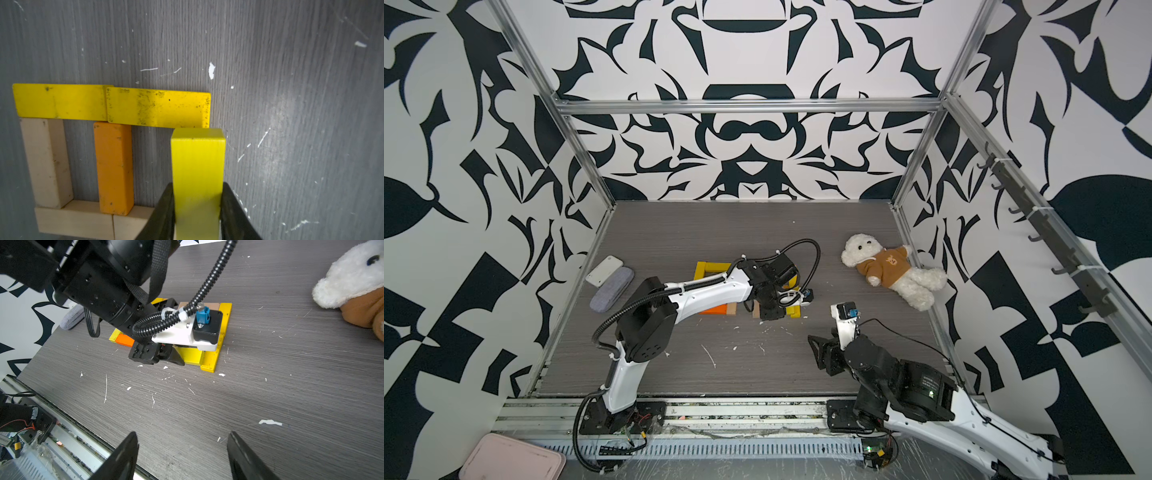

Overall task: Assemble the number 8 with building blocks
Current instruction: Assemble the building block at the center of the board.

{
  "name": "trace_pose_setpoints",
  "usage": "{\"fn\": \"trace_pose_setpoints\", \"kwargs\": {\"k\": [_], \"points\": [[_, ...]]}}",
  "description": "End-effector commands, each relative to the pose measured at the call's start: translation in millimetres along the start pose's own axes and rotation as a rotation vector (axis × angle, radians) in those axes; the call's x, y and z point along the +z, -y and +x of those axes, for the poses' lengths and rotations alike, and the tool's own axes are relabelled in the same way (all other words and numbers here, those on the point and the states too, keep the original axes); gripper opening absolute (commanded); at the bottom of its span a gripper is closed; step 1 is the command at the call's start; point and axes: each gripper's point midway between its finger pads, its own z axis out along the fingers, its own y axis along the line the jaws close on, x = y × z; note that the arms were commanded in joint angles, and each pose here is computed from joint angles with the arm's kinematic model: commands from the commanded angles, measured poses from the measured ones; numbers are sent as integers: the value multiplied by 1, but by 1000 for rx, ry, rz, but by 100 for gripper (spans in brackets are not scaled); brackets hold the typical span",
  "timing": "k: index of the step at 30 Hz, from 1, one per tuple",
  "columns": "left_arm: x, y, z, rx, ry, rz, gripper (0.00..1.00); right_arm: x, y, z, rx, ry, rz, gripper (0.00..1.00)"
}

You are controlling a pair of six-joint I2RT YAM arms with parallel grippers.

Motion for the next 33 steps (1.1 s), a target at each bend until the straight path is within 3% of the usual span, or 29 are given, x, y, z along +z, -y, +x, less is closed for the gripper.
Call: {"fn": "trace_pose_setpoints", "kwargs": {"k": [1,33], "points": [[5,-2,3,5,-8,31,33,-4,0,-10,19,27,10,71],[18,-5,11,6,-24,49,36,-1,0,-8,10,11,25,71]]}}
